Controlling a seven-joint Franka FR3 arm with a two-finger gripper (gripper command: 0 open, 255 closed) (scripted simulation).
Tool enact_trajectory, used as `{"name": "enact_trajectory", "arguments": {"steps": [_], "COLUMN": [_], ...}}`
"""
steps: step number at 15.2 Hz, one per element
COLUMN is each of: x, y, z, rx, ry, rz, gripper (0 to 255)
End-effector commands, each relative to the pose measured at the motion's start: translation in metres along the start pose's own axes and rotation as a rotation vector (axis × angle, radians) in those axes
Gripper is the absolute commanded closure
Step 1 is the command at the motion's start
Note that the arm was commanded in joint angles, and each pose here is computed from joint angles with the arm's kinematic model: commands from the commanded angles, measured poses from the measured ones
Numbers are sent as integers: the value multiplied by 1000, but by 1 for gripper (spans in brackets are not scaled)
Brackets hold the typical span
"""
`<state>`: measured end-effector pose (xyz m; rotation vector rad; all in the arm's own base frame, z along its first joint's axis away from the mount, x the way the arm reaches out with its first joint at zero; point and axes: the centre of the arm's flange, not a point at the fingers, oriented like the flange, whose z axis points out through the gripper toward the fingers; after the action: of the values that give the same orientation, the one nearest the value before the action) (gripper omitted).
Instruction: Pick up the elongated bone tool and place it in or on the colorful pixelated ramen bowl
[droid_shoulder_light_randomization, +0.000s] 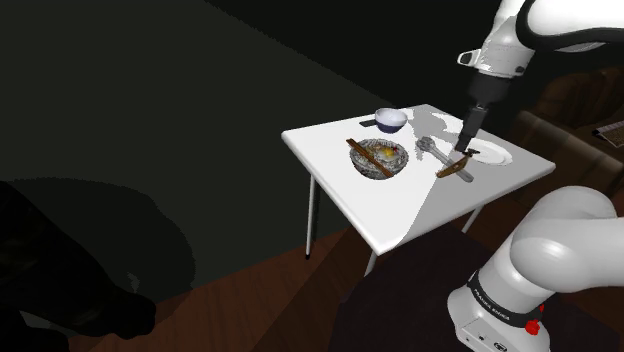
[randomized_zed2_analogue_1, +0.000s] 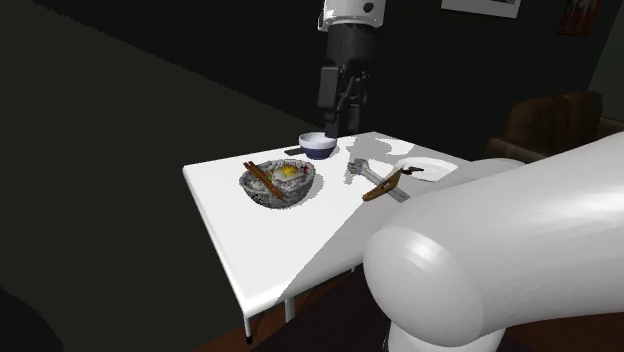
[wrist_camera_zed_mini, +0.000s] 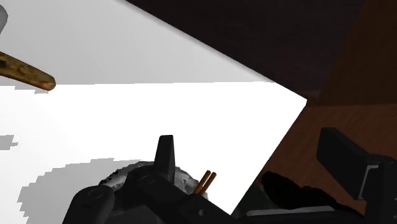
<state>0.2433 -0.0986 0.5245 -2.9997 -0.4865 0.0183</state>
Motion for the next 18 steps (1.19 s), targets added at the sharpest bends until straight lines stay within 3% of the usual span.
{"name": "enact_trajectory", "arguments": {"steps": [1,10,18], "x": [-21,-87,-105], "y": [26,152,268], "z": [8,61,127], "rx": [17,97,169], "ry": [65,345,595], "rz": [-57,-283,-485], "gripper": [0,0,0]}}
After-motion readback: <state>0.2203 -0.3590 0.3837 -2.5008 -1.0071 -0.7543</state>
